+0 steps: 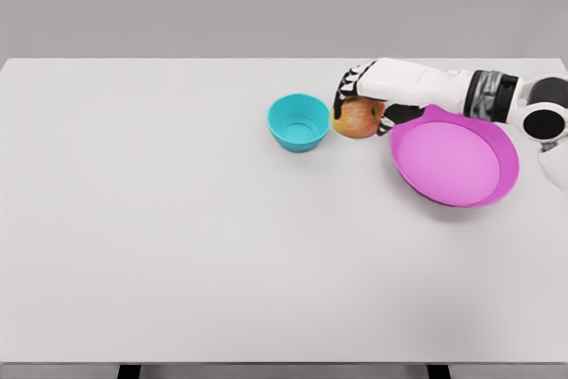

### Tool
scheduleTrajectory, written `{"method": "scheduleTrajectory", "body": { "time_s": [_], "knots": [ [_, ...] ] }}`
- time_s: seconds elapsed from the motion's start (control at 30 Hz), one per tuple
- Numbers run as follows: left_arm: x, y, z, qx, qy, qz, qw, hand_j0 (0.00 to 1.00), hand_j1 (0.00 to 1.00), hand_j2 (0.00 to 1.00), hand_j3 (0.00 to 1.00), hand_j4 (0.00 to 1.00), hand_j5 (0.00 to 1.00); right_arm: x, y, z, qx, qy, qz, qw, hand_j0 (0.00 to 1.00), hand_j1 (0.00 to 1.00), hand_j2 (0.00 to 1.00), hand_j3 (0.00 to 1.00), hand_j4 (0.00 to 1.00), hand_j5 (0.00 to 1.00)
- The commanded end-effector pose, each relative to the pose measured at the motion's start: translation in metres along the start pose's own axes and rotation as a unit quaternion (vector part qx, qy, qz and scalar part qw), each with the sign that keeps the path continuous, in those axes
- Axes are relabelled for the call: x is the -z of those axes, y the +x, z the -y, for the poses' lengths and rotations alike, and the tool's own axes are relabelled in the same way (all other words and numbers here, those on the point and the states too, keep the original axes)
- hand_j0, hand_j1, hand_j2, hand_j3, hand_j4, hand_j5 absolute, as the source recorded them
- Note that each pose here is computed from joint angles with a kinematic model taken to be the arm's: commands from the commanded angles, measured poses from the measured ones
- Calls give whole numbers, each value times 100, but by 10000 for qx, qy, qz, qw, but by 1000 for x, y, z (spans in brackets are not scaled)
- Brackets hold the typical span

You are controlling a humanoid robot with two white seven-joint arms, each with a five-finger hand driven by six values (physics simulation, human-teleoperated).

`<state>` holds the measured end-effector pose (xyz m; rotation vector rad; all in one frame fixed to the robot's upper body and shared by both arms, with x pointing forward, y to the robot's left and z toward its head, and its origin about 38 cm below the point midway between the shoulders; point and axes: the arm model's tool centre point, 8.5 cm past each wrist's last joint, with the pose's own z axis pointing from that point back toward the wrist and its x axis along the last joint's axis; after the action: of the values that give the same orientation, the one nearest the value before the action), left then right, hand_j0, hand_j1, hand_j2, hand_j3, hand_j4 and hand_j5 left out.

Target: Put the apple from the pink plate into the blue bowl with your right arm

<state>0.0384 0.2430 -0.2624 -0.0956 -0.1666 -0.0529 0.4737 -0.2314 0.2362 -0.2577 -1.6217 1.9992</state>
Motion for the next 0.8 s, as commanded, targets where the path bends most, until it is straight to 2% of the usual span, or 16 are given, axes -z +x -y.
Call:
{"method": "scheduleTrajectory", "body": {
  "time_s": [0.0, 0.43, 0.6, 0.77],
  "knots": [
    [0, 0, 0, -2, -1, 0, 10000, 100, 100, 100, 100, 100, 100, 4, 2, 1, 43, -49, 43, 10000, 51, 51, 51, 51, 51, 51],
    [0, 0, 0, -2, -1, 0, 10000, 100, 100, 100, 100, 100, 100, 23, 7, 2, 157, -161, 191, 9996, 52, 52, 52, 52, 52, 52],
    [0, 0, 0, -2, -1, 0, 10000, 100, 100, 100, 100, 100, 100, 30, 1, 0, 309, -182, 143, 9993, 52, 52, 52, 52, 52, 52],
    [0, 0, 0, -2, -1, 0, 10000, 100, 100, 100, 100, 100, 100, 34, 1, 2, 255, -155, 121, 9995, 52, 52, 52, 52, 52, 52]
  ]
}}
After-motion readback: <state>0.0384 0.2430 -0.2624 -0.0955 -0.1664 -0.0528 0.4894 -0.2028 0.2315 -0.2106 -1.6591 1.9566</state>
